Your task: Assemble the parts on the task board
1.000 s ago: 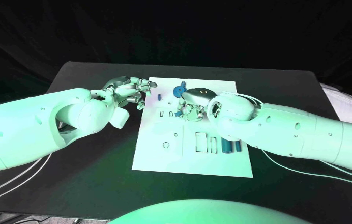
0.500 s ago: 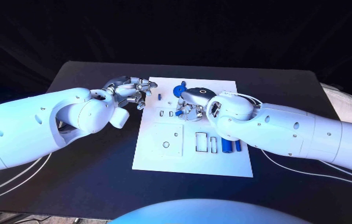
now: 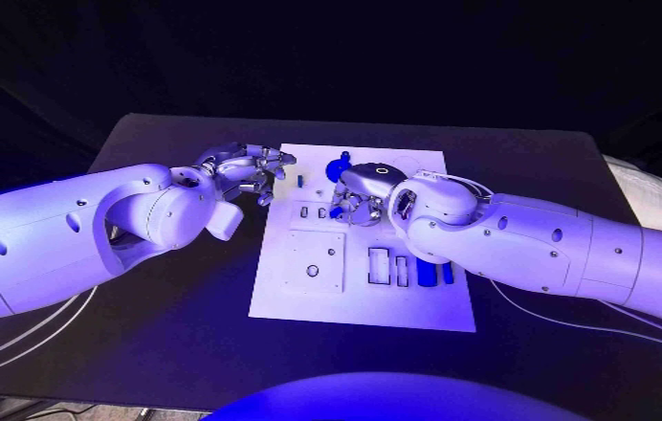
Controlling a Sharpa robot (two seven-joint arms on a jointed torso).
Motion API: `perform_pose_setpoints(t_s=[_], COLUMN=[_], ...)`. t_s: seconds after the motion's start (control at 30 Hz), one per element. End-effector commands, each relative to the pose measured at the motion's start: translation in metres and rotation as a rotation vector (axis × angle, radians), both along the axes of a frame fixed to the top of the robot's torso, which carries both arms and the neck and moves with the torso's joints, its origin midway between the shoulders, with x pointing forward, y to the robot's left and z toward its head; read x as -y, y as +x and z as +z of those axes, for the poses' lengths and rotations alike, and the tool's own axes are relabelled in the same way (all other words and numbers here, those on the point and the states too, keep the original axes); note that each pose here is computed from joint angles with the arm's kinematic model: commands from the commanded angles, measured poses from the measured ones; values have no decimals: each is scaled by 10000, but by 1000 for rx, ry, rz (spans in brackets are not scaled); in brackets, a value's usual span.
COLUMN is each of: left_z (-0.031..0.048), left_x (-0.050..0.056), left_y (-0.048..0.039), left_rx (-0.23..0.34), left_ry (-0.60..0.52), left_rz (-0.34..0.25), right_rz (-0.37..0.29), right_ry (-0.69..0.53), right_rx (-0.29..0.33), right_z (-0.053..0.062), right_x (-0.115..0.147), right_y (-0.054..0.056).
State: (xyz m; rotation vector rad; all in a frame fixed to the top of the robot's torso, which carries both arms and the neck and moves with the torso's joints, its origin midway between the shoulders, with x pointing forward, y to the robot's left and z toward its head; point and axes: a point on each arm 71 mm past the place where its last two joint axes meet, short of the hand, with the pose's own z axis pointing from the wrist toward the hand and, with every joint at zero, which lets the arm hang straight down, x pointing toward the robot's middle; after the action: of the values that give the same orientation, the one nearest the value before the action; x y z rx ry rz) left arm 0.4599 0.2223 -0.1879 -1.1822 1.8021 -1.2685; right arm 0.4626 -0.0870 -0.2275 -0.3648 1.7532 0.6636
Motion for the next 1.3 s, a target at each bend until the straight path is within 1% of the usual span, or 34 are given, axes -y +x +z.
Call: perform_pose_setpoints(t_s=[0.03, 0.23, 0.3, 0.53, 0.77, 0.93, 1.1, 1.23, 1.3], left_z=[4, 4, 4, 4, 11, 17, 18, 19, 18], left_x=[21, 17, 15, 1, -40, -68, -102, -119, -124], left_y=[-4, -4, -4, -2, 4, 8, 11, 15, 16], left_rx=[4, 4, 4, 5, 17, 25, 28, 29, 29], left_ry=[-2, -1, -1, 0, 1, 0, 0, -1, -2], left_rz=[-21, -20, -20, -17, -1, 10, 21, 27, 29], right_rz=[-1, -3, -1, 29, 70, 70, 55, 29, 8], right_ry=[37, 58, 77, 222, 346, 414, 474, 525, 558], right_rx=[14, 28, 41, 95, 116, 111, 89, 36, -8], right_z=[8, 23, 38, 139, 246, 301, 330, 322, 310], right_x=[10, 26, 32, 87, 216, 330, 427, 486, 515], right_y=[-5, -5, -9, -45, -107, -122, -126, -108, -91])
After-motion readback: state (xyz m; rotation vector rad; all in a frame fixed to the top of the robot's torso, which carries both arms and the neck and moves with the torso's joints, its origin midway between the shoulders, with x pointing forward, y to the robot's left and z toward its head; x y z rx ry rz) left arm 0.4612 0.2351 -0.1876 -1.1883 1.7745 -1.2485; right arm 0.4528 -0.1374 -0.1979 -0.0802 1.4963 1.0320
